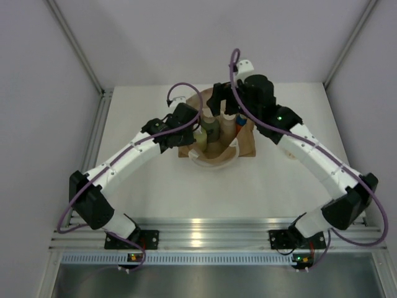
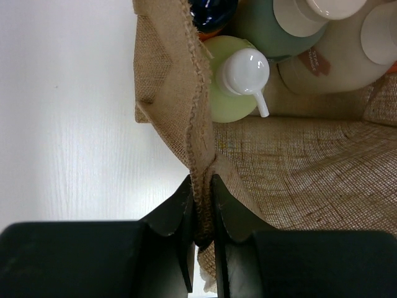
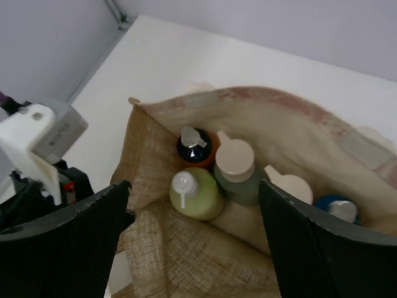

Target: Take the personal care products out of the canvas bag

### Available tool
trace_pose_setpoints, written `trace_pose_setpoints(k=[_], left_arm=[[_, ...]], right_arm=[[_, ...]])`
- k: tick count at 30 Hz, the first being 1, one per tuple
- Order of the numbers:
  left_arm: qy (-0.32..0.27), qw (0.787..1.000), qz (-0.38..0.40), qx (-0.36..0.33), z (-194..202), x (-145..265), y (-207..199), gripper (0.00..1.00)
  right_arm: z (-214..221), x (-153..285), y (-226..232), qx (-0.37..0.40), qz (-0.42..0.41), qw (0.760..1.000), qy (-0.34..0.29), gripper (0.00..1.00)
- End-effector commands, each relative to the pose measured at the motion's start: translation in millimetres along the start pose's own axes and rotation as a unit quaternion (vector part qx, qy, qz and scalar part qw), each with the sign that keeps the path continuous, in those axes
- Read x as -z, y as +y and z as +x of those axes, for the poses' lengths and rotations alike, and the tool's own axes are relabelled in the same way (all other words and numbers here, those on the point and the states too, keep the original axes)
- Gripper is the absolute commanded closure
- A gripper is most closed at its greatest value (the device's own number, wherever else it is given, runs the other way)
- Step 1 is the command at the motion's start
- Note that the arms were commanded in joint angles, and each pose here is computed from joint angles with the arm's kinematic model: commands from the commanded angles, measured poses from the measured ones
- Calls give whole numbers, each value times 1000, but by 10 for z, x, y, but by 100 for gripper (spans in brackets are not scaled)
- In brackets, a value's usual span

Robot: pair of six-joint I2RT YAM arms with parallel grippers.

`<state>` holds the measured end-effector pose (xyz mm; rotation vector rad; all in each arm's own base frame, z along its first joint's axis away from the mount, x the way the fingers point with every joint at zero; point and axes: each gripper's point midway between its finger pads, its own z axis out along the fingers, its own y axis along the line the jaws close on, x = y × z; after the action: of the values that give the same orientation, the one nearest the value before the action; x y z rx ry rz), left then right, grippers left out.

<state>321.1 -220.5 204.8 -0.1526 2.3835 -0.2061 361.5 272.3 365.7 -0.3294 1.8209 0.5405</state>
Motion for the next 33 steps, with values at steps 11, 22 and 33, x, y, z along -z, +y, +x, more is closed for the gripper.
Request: trace_pose_setpoints(k=[11,22,33], left_arm=[[47,994,-56,83,407,76,317,100],[59,994,-55,76,415,20,310,100],[50,995,-44,71,302,62,262,100]], right_arm=[[1026,-1021,374,46,-54,988,139,25],[1632,-1109,538,57,-58,980,184,32],[1916,-1263,374,70,-18,977,200,45]])
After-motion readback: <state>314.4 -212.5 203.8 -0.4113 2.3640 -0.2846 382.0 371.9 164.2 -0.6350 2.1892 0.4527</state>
